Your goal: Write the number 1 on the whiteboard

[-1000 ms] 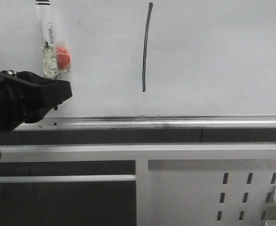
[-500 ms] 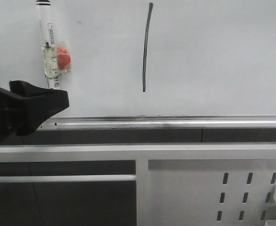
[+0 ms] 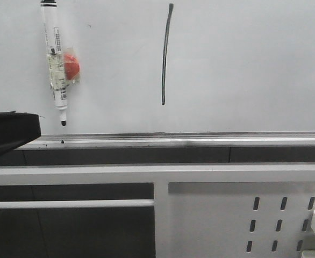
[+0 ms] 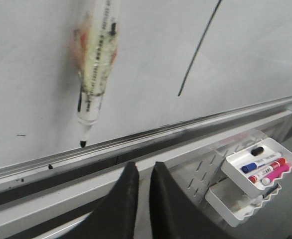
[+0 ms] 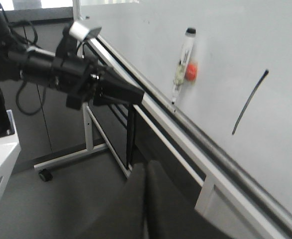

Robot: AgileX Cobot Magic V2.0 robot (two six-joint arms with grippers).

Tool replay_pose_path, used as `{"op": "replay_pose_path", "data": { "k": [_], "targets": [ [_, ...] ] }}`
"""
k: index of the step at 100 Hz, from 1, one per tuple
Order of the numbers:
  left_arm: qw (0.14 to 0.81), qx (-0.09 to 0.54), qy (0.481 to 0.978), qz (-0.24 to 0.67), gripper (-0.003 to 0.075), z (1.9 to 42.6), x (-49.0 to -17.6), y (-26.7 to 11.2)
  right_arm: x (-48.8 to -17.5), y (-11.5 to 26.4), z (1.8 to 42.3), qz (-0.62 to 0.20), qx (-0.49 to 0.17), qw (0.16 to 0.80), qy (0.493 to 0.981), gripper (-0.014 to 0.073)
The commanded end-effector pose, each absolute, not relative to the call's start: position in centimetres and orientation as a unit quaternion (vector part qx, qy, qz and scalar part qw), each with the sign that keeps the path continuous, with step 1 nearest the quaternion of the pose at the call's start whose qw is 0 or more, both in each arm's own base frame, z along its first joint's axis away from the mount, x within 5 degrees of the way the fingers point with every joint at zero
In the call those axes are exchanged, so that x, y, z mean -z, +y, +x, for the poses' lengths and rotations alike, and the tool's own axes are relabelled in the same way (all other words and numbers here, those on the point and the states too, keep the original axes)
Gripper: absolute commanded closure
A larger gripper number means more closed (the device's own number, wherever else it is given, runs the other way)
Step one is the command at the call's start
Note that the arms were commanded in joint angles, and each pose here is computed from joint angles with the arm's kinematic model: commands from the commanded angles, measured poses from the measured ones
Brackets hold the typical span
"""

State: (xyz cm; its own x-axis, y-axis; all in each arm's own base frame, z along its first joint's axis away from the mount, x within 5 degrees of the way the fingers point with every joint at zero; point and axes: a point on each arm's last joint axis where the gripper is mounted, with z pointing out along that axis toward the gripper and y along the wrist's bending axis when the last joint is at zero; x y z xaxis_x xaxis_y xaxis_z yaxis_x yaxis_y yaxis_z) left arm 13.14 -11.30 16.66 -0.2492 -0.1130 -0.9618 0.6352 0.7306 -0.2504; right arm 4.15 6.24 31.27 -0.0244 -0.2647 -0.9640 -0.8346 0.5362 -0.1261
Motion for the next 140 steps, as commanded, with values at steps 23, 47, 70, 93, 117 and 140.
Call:
{"op": "replay_pose_path", "data": {
  "k": [23, 47, 70, 93, 117, 140],
  "targets": [
    [0.637, 0.365, 0.641, 0.225, 0.074, 11.9, -19.1, -11.7, -26.5, 4.1, 2.7, -0.372, -0.268, 0.629, 0.628, 0.0645],
    [0.616, 0.334, 0.643, 0.31, 0.074, 13.3, -21.2, -13.8, -26.4, 4.0, 2.7, -0.368, -0.27, 0.635, 0.623, 0.0645],
    [0.6, 0.281, 0.683, 0.307, 0.074, 13.5, -26.7, -13.0, -26.4, 4.0, 2.7, -0.368, -0.27, 0.635, 0.623, 0.0645],
    [0.683, 0.306, 0.605, 0.272, 0.074, 10.0, -30.9, -9.9, -26.4, 4.0, 2.7, -0.368, -0.27, 0.635, 0.623, 0.0645],
    [0.737, 0.255, 0.535, 0.325, 0.074, 8.1, -32.2, -8.8, -26.4, 4.0, 2.7, -0.368, -0.27, 0.635, 0.623, 0.0645],
    [0.721, 0.189, 0.605, 0.279, 0.074, 8.0, -30.8, -6.4, -26.4, 4.0, 2.7, -0.368, -0.27, 0.635, 0.623, 0.0645]
  ]
}}
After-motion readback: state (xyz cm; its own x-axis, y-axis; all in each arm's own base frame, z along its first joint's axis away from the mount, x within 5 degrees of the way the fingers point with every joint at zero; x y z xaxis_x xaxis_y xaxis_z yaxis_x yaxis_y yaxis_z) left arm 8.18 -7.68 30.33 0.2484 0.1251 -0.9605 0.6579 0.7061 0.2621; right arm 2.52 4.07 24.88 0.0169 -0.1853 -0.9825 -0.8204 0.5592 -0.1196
